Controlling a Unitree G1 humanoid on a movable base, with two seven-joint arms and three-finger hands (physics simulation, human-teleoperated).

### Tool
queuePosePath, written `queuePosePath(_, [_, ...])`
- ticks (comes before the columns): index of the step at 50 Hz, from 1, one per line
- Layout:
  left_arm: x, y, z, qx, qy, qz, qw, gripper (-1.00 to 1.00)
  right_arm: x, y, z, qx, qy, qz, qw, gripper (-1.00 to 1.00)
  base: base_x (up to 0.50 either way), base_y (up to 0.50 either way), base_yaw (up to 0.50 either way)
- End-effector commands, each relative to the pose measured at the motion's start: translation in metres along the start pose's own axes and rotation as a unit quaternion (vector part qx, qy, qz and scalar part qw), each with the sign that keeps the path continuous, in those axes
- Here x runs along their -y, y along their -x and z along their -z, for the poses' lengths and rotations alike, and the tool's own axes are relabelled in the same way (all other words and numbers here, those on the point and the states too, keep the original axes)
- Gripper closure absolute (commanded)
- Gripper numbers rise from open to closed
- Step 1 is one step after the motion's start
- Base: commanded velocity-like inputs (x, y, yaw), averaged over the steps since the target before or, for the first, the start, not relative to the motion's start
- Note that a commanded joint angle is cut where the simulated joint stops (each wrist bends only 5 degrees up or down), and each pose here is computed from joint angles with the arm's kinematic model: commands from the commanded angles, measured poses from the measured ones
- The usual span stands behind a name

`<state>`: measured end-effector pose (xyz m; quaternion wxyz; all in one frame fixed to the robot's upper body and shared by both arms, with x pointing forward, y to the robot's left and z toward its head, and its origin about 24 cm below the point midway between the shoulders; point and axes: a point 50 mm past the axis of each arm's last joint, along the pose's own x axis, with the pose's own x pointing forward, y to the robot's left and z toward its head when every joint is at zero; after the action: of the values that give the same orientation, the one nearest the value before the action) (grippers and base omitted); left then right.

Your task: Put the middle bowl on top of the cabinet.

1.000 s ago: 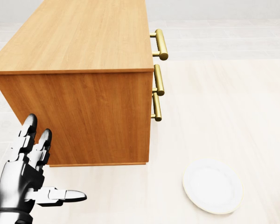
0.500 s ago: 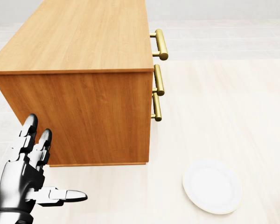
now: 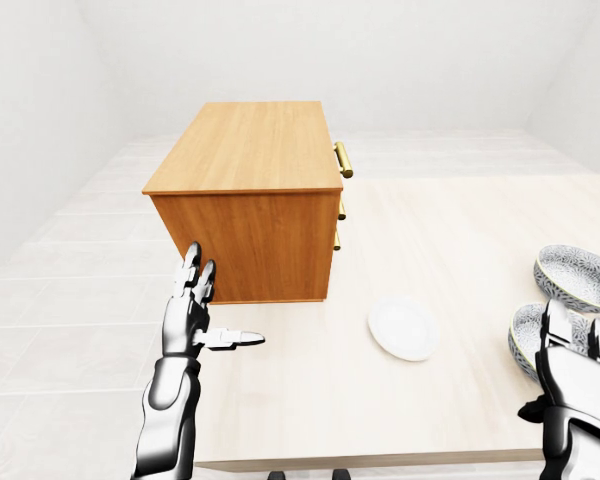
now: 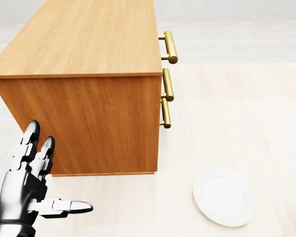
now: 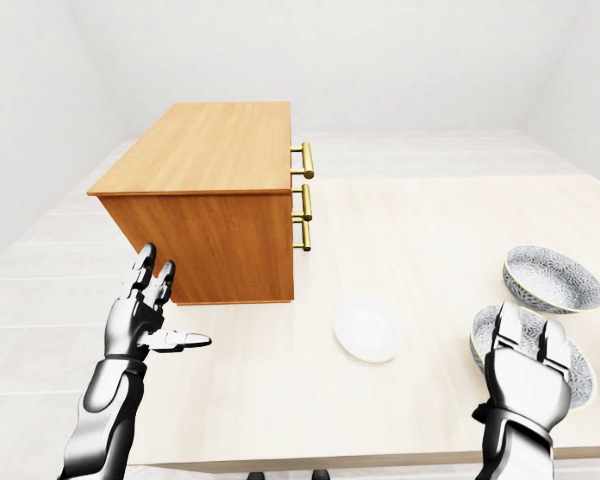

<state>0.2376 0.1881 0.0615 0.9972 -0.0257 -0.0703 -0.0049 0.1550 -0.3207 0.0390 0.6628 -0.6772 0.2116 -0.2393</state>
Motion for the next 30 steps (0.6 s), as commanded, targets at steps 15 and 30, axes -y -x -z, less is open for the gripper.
queuePosePath(15, [0.003, -0.021, -0.005, 0.007, -0.010, -0.015, 1.000, -1.00, -0.021, -0.002, 0.005, -0.005, -0.012, -0.021, 1.000, -1.00, 0.01, 0.00, 0.00])
queuePosePath(30, [0.005, -0.020, -0.005, 0.008, -0.012, -0.014, 1.000, -1.00, -0.025, -0.002, 0.010, -0.011, -0.021, -0.028, 0.999, -1.00, 0.01, 0.00, 0.00])
